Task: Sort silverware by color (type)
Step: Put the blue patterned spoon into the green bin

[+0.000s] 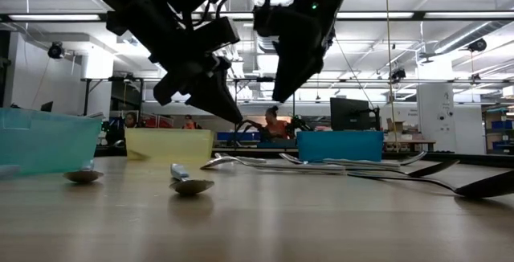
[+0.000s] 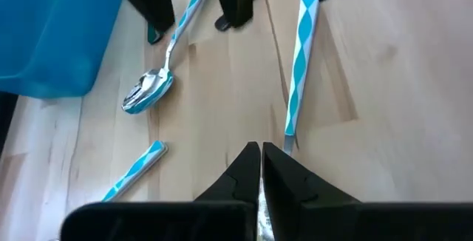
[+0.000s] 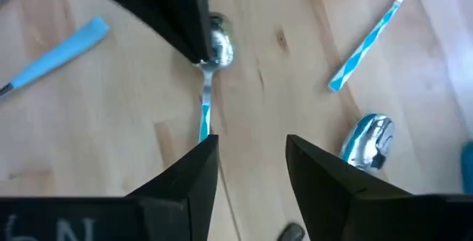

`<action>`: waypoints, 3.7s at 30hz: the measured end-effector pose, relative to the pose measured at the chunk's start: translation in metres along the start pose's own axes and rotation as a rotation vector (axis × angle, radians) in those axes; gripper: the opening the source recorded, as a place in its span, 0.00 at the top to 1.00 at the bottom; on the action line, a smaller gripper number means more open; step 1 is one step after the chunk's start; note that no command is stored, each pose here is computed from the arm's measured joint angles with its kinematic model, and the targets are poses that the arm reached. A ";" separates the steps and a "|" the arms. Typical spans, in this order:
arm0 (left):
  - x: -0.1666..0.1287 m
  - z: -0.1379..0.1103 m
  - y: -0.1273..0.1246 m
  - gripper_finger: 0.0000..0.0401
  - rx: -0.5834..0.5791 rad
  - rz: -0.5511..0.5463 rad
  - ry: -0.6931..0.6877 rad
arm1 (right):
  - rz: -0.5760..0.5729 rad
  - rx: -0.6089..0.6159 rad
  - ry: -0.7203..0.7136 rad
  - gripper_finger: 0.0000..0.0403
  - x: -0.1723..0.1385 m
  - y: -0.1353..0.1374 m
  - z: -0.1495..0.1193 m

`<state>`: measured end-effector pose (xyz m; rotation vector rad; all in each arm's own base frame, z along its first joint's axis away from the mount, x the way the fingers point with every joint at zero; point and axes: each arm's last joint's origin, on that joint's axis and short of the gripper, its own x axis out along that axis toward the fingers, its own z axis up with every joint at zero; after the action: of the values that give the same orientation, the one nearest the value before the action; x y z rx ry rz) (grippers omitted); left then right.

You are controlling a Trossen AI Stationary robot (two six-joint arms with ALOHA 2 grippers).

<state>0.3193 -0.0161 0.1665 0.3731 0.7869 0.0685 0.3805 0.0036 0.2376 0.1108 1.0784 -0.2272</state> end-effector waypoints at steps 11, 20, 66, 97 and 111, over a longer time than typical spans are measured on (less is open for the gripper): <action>0.000 0.004 -0.001 0.99 -0.053 -0.047 -0.059 | -0.086 -0.039 -0.186 0.65 -0.037 0.004 -0.022; 0.001 -0.001 -0.003 0.81 -0.078 -0.050 -0.051 | -0.043 -0.058 -0.410 0.65 -0.047 -0.004 -0.052; 0.048 -0.038 -0.021 0.64 -0.136 0.023 0.034 | -0.009 0.047 -0.569 0.65 -0.038 -0.016 -0.081; -0.021 -0.021 0.001 0.98 -0.146 -0.041 -0.077 | -0.015 -0.007 -0.612 0.65 -0.041 -0.015 -0.078; -0.093 -0.036 0.018 0.98 -0.208 0.016 -0.310 | 0.042 -0.071 -0.713 0.65 -0.054 -0.014 -0.073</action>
<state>0.2295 -0.0069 0.2124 0.1866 0.4648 0.1041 0.2901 0.0112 0.2511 -0.0151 0.3732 -0.1697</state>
